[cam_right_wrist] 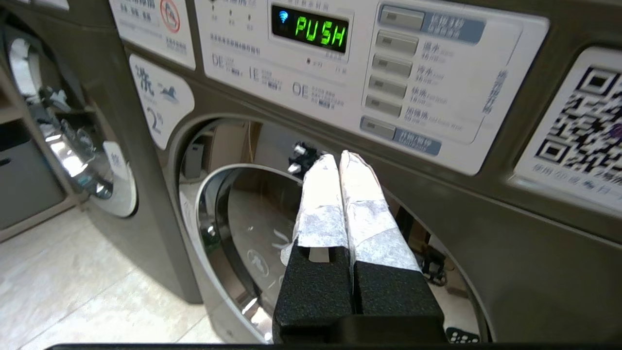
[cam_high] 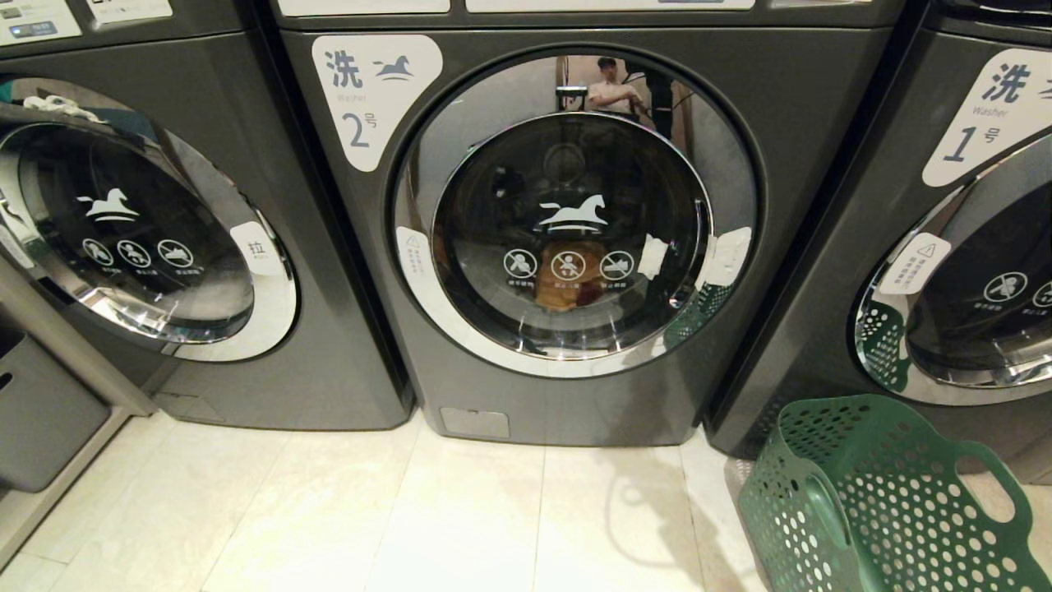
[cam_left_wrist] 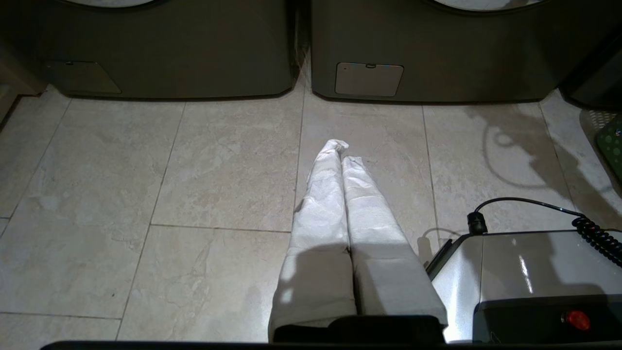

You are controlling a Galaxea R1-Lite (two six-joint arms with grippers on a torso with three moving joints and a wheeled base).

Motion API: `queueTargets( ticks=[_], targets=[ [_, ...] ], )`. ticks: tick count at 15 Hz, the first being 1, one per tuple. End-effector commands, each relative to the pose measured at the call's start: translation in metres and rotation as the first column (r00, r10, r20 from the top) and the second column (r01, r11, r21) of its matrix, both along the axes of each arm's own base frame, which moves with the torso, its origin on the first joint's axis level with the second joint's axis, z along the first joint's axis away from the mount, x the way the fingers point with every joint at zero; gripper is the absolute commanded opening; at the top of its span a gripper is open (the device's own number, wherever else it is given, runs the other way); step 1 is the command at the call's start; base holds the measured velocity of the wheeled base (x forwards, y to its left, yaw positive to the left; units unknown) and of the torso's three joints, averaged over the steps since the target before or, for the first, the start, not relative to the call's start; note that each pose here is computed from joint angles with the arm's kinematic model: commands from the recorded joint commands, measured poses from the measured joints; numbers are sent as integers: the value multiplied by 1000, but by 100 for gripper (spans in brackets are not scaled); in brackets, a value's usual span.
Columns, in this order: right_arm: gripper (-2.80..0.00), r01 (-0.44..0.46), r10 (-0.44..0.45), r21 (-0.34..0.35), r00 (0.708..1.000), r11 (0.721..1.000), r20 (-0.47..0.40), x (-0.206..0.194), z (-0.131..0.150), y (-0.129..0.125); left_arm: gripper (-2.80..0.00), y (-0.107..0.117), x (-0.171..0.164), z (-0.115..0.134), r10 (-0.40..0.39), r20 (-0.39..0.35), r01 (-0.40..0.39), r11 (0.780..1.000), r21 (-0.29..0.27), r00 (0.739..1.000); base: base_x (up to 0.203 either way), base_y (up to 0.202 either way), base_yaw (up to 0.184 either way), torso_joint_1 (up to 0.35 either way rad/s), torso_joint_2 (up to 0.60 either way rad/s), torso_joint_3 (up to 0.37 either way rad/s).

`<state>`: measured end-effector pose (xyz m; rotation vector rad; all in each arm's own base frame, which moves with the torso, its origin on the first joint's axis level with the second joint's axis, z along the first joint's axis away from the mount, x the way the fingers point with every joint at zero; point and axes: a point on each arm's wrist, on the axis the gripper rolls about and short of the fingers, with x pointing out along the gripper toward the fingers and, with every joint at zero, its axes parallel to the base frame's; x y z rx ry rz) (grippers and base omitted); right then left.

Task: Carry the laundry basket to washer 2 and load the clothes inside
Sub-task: Press the washing machine switch

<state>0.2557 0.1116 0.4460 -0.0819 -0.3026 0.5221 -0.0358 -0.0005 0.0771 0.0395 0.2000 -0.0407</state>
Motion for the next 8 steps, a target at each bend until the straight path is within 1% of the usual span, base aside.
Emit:
queueTargets(
  ticks=[1,4,8],
  targets=[
    [-280,-3,3,9,1000,1000,22,-3,3,2,-280,0,0,0,-2,-3,2,1000,-1,1000,0,0,0,0,0,0],
    [-280,18,-18,17,1000,1000,22,-8,4,-1,-280,0,0,0,-2,-3,2,1000,-1,1000,0,0,0,0,0,0],
    [-280,19,-20,19,999,1000,34,-12,7,-3,-280,0,0,0,-2,-3,2,1000,-1,1000,0,0,0,0,0,0]
  ],
)
